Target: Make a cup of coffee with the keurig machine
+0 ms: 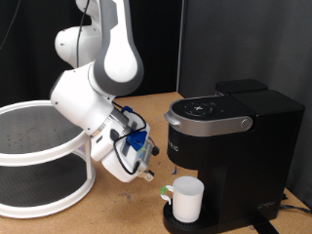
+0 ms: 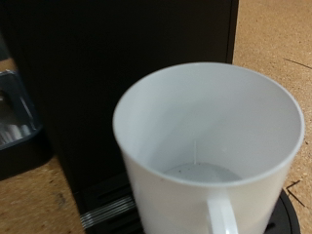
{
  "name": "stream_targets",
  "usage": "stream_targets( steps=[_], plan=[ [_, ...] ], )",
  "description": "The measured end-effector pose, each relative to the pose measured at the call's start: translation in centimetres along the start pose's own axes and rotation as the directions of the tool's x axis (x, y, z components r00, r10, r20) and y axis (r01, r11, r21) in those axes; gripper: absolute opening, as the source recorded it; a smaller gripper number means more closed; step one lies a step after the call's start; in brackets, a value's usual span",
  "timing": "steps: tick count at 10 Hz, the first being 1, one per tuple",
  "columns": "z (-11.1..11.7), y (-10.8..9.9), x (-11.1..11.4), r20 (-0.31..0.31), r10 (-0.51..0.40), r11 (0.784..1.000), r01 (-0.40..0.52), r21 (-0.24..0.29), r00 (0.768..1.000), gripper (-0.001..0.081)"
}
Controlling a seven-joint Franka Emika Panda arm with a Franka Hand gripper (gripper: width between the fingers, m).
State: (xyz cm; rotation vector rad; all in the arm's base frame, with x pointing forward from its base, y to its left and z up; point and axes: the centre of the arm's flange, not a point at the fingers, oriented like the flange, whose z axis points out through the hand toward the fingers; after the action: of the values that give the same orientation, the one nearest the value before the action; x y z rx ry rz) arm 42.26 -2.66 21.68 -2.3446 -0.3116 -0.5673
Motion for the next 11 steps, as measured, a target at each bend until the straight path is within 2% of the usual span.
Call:
stream_targets(
  steps=[4,6,11],
  plan=[
    [-4.4,-0.5,-0.7,-0.002,-0.016,1.0,0.016,0.024,1.0,0.0805],
    [-4.3,-0.4,-0.9,0.003,-0.013,1.0,0.013,0.026,1.0,0.0805],
    [-5.4,-0.2,-1.4,0.011,-0.023,0.997,0.022,0.074,1.0,0.0805]
  ],
)
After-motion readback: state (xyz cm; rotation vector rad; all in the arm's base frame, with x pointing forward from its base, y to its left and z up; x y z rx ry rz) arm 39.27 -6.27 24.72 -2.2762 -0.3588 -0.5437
